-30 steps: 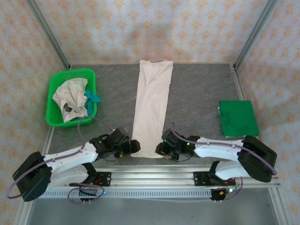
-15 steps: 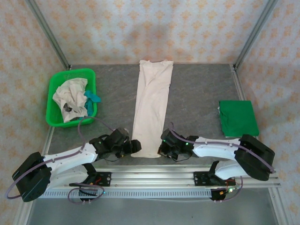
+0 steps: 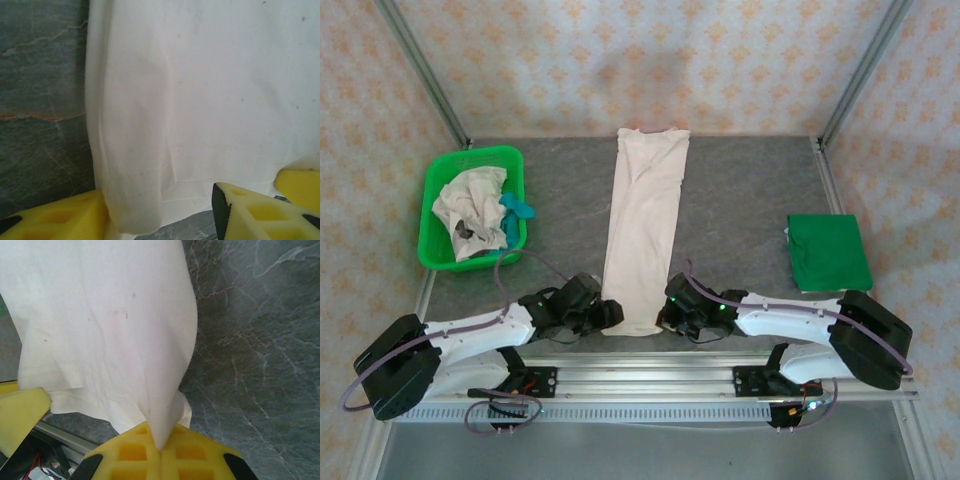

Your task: Fold and stack the t-shirts

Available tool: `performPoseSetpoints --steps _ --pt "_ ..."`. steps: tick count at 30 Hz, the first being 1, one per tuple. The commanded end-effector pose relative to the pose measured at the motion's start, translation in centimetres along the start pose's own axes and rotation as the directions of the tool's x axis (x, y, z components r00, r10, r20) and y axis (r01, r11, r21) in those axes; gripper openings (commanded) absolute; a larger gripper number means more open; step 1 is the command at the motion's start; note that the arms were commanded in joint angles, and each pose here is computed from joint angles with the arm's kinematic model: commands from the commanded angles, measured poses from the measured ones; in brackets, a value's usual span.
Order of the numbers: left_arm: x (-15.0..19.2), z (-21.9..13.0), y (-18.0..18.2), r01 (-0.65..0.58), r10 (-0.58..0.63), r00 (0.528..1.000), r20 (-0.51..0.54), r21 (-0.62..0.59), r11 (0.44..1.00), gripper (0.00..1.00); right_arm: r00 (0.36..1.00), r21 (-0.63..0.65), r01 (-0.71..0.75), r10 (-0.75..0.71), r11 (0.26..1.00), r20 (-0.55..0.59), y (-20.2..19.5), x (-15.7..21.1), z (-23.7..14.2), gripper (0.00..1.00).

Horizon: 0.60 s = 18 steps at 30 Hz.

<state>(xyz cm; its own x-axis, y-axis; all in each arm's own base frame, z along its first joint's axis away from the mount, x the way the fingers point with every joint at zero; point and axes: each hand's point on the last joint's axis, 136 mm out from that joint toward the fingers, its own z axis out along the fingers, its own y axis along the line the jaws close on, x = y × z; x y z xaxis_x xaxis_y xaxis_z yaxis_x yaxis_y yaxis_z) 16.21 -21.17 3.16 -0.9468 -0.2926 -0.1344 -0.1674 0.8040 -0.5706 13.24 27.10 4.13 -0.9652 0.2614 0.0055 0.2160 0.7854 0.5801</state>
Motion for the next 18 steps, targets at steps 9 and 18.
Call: performPoseSetpoints --steps 9,18 --pt "0.3 0.2 0.9 0.003 -0.003 1.000 0.006 -0.029 1.000 0.01 1.000 0.028 -0.004 0.003 1.000 0.031 -0.8 -0.3 -0.1 0.00" --pt "1.6 0.2 -0.3 -0.016 0.015 1.000 -0.027 -0.018 1.000 0.00 0.997 0.053 -0.064 0.062 0.996 0.049 -4.0 0.5 -2.5 0.00"
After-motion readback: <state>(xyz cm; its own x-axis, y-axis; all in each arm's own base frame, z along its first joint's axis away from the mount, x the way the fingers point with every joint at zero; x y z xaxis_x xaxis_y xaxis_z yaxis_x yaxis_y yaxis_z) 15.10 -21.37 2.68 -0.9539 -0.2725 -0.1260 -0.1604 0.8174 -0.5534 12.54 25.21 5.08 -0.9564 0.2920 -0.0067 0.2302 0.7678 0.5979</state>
